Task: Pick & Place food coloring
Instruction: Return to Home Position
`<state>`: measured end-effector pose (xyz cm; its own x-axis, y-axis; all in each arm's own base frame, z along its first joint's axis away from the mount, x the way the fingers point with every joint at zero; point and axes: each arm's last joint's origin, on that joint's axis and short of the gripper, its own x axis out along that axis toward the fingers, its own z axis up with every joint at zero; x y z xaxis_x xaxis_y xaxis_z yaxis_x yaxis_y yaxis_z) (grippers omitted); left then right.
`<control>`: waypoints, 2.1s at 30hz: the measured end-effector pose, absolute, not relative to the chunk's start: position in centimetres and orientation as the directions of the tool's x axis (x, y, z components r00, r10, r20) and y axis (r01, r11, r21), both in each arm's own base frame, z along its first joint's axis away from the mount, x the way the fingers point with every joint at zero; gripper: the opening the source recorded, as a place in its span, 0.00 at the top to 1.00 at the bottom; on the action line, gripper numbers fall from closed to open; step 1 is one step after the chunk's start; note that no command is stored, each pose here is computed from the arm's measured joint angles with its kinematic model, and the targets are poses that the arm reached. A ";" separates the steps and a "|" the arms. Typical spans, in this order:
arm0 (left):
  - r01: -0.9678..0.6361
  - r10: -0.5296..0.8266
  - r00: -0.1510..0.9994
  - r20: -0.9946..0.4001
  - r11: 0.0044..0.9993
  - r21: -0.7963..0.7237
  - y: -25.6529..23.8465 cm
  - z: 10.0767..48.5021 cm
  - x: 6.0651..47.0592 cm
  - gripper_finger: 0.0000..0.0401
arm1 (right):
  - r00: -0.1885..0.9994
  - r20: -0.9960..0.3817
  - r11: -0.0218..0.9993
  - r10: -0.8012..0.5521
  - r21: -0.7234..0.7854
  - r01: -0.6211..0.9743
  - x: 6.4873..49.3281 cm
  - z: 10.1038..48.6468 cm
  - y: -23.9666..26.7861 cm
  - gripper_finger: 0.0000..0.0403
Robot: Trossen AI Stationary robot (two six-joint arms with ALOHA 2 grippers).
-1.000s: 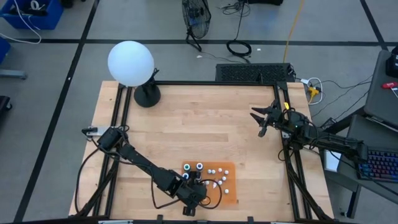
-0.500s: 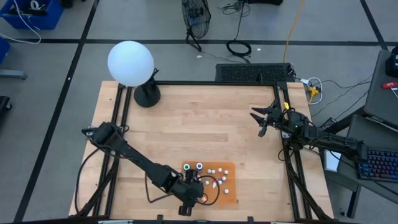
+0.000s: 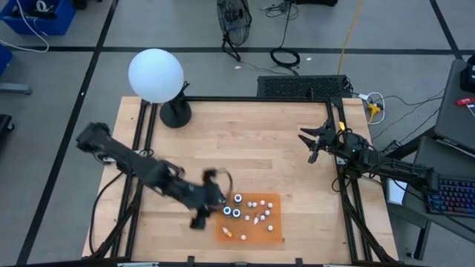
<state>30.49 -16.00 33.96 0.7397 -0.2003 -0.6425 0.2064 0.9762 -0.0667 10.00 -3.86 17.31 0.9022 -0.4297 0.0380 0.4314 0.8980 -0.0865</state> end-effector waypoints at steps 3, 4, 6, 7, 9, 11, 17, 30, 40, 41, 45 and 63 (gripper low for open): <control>0.079 -0.092 0.715 -0.693 0.996 -0.051 -13.4 35.3 27.8 0.52 | 0.902 0.038 0.898 -0.430 -0.087 0.432 10.0 17.3 -3.9 0.73; 0.029 -0.031 0.724 -0.689 0.999 -0.014 -12.8 35.3 26.8 0.51 | 0.902 0.038 0.898 -0.430 -0.086 0.432 10.0 17.3 -3.9 0.73; -0.053 0.083 0.768 -0.635 0.996 0.066 -11.8 35.0 25.0 0.50 | 0.902 0.038 0.898 -0.430 -0.087 0.431 10.0 17.3 -3.9 0.73; -0.086 0.124 0.793 -0.596 0.992 0.092 -11.3 34.7 24.1 0.50 | 0.902 0.038 0.898 -0.430 -0.087 0.431 10.0 17.3 -3.9 0.73; -0.111 0.152 0.838 -0.524 0.988 0.108 -10.0 33.5 22.0 0.49 | 0.902 0.038 0.898 -0.430 -0.087 0.431 10.0 17.3 -3.9 0.73; -0.098 0.128 0.891 -0.436 0.991 0.091 -9.0 31.8 20.3 0.48 | 0.902 0.038 0.898 -0.430 -0.087 0.431 10.0 17.3 -3.9 0.73; 0.010 -0.009 0.985 -0.174 1.000 0.005 -5.7 25.2 15.7 0.49 | 0.902 0.038 0.898 -0.430 -0.087 0.431 10.0 17.3 -3.9 0.73; 0.001 0.004 0.998 0.057 0.995 -0.101 -1.9 17.5 10.3 0.50 | 0.902 0.038 0.898 -0.430 -0.086 0.431 10.0 17.3 -3.9 0.73; -0.011 0.014 0.998 0.058 0.998 -0.064 -1.0 17.2 9.6 0.49 | 0.902 0.038 0.898 -0.430 -0.087 0.431 10.0 17.3 -3.9 0.73; -0.019 0.020 0.999 0.043 0.999 -0.045 -0.9 17.1 9.7 0.49 | 0.902 0.038 0.898 -0.430 -0.087 0.431 10.0 17.3 -3.9 0.73; -0.025 0.025 0.999 0.023 1.000 -0.010 -0.9 16.9 9.9 0.51 | 0.902 0.037 0.898 -0.429 -0.087 0.431 10.0 17.3 -3.9 0.73; -0.027 0.027 0.999 0.022 1.000 -0.011 -0.9 16.9 10.0 0.48 | 0.902 0.038 0.898 -0.430 -0.087 0.431 10.0 17.3 -3.9 0.73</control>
<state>10.05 -0.92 16.92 0.9994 0.0271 0.0216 -0.0269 0.9996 -0.0114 10.00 -3.86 17.31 0.9022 -0.4296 0.0375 0.4313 0.8981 -0.0865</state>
